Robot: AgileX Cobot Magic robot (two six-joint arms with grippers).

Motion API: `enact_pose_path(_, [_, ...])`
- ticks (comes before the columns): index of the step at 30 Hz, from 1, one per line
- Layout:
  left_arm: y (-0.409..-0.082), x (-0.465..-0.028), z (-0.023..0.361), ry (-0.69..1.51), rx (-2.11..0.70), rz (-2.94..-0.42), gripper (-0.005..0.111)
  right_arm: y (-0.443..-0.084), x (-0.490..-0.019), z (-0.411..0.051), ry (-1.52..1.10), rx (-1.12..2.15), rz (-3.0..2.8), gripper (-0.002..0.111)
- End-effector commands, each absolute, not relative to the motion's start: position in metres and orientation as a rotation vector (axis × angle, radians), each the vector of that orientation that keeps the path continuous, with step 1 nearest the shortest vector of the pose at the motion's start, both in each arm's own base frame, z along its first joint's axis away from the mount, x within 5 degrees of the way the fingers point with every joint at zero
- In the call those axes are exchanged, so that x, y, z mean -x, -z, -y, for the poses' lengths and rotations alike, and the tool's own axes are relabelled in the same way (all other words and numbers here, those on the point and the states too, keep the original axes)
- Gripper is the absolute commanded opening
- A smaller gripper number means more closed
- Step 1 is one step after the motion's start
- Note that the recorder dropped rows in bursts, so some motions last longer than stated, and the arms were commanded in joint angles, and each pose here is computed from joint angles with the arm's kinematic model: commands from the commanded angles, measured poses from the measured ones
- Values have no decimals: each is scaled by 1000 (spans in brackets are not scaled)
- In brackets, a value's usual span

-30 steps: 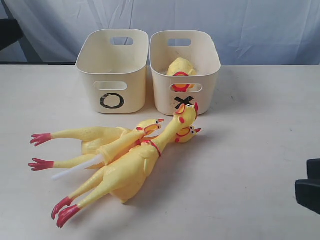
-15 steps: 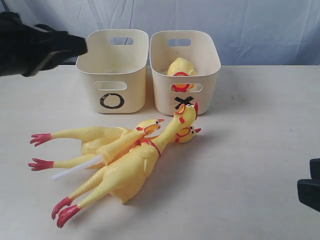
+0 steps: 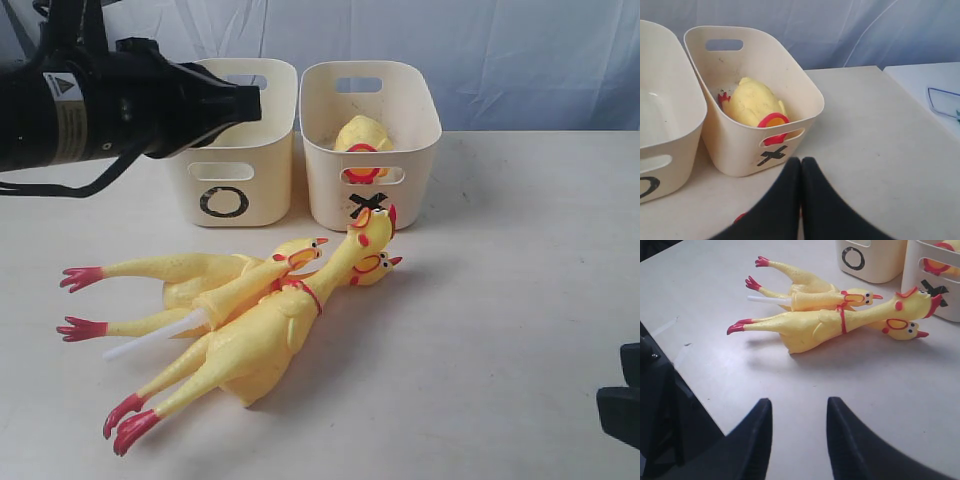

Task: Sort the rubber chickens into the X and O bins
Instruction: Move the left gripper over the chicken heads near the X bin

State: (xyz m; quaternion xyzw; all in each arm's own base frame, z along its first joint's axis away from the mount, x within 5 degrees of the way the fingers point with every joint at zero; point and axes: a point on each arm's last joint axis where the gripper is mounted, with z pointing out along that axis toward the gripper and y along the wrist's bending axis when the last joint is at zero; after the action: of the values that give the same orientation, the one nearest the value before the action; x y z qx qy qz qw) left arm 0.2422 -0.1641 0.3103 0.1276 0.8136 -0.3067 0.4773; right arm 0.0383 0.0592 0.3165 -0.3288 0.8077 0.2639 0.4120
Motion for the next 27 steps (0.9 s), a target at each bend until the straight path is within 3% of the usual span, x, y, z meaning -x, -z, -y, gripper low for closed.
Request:
enact_pose_path(1, [-310, -245, 169, 746, -324, -1989, 0, -315, -37, -59, -662, 833, -2032, 35])
enact_pose_path(27, [-308, -246, 192, 823, -374, -1909, 0, -316, -38, -59, -663, 824, -2025, 35])
